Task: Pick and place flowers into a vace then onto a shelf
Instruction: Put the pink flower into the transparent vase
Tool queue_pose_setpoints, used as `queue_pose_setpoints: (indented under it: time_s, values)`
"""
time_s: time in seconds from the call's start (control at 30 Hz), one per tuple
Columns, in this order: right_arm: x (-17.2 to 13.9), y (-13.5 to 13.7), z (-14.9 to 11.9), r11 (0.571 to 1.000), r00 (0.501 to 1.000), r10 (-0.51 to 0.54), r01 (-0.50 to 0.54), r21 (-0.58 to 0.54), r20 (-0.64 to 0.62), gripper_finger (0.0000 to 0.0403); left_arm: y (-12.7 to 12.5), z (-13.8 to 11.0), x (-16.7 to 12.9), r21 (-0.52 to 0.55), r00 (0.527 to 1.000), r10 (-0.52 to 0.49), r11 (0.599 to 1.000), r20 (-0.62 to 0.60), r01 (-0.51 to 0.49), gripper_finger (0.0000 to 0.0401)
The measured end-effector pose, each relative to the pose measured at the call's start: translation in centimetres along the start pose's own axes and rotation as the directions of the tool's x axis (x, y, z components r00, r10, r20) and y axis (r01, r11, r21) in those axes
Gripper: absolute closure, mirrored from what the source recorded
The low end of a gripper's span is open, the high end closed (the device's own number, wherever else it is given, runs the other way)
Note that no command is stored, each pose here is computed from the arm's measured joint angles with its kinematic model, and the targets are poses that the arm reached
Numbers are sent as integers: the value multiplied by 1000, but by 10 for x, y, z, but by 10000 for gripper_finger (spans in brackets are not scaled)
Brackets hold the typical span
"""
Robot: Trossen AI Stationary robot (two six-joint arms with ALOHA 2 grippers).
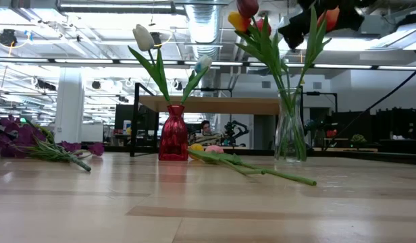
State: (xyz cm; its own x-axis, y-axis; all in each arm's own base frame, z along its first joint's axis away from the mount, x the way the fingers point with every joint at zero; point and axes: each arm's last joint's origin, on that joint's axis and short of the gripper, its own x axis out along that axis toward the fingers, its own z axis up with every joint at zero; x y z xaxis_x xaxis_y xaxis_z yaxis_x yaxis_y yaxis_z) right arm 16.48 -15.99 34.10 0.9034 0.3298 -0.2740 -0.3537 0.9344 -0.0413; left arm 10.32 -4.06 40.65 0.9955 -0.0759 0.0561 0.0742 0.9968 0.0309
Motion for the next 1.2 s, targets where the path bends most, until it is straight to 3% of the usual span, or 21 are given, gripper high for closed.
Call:
queue_pose_setpoints:
  time_s: [0.13,0.23,0.3,0.4,0.5,0.67,0.87,1.2]
  values:
    - [-12,4,18,988,991,-133,134,-75,26,220,0,0,0,7,1000,16,1000,-1,-16,193]
    - [-20,7,35,950,953,-296,301,-90,59,232,1,0,0,25,1000,28,999,-2,-28,193]
    - [-27,10,48,897,899,-426,434,-81,98,240,1,0,0,35,1000,30,999,-2,-30,193]
    - [-38,18,62,785,778,-612,620,-13,137,251,1,0,0,36,1000,31,999,-2,-30,193]
    - [-42,34,67,736,729,-672,677,11,131,258,1,0,0,35,1000,29,999,-5,-29,193]
    - [-31,59,64,760,759,-650,649,41,27,251,0,-1,0,-23,1000,15,1000,-14,-16,193]
    - [5,76,64,788,788,-613,615,29,-63,240,-3,-4,0,-53,995,-96,994,-38,94,193]
    - [32,133,95,876,877,-480,481,-48,28,262,-1,-9,-6,-70,990,-115,991,-83,110,193]
